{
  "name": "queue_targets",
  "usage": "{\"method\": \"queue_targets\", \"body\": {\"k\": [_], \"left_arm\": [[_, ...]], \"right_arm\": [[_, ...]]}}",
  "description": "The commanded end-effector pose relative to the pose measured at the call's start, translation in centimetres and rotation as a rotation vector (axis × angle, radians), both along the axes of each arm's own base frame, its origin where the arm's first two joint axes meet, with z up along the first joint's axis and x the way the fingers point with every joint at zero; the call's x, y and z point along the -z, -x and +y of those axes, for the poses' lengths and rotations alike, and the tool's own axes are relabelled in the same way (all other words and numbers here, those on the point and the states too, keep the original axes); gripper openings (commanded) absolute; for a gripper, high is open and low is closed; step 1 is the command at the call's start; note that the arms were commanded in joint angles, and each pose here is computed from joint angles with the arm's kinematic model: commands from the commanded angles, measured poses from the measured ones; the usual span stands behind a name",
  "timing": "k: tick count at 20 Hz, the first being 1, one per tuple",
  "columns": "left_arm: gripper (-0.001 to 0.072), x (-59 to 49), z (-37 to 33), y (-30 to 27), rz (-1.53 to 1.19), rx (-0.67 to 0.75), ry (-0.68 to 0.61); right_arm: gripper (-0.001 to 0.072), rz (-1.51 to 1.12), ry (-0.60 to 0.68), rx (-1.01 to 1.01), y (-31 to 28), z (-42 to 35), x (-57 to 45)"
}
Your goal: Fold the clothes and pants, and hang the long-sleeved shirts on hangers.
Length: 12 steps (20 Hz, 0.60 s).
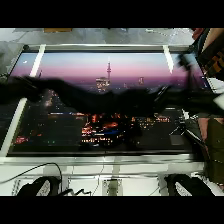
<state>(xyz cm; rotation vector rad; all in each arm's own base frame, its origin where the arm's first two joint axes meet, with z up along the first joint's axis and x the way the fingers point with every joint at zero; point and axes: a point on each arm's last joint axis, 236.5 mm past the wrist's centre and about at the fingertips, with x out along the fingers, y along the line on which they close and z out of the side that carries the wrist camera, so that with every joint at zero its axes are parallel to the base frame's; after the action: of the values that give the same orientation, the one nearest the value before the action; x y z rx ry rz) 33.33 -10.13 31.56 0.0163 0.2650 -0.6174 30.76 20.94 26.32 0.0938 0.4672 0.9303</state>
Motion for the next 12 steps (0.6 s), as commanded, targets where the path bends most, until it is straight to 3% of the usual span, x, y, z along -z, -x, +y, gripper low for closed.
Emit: {"method": "queue_targets", "body": {"k": [1, 3, 6, 10, 12], "left_arm": [[0.001, -15.0, 2.2, 7.2, -0.493, -0.213, 0.015], [0.001, -18.1, 2.1, 11.3, -0.623, -0.252, 0.028], [0.001, -17.9, 0.8, 13.3, -0.626, -0.213, 0.013], [0.0008, -9.3, 0.3, 6.9, -0.271, -0.118, 0.06], [0.0008, -2.5, 1.1, 1.3, -0.057, -0.104, 0.104]], "right_arm": [[0.0042, -0.178, -0.222, 0.019, 5.6, 0.3, -12.7], [0.0043, -0.112, -0.367, -0.008, 8.9, 0.6, -15.6], [0.0042, 0.017, -0.403, -0.042, 10.9, 1.2, -15.0], [0.0043, 0.235, -0.372, 0.122, 5.6, 0.2, -7.3], [0.0042, 0.341, -0.419, 0.253, 1.0, -0.8, -2.3]]}}
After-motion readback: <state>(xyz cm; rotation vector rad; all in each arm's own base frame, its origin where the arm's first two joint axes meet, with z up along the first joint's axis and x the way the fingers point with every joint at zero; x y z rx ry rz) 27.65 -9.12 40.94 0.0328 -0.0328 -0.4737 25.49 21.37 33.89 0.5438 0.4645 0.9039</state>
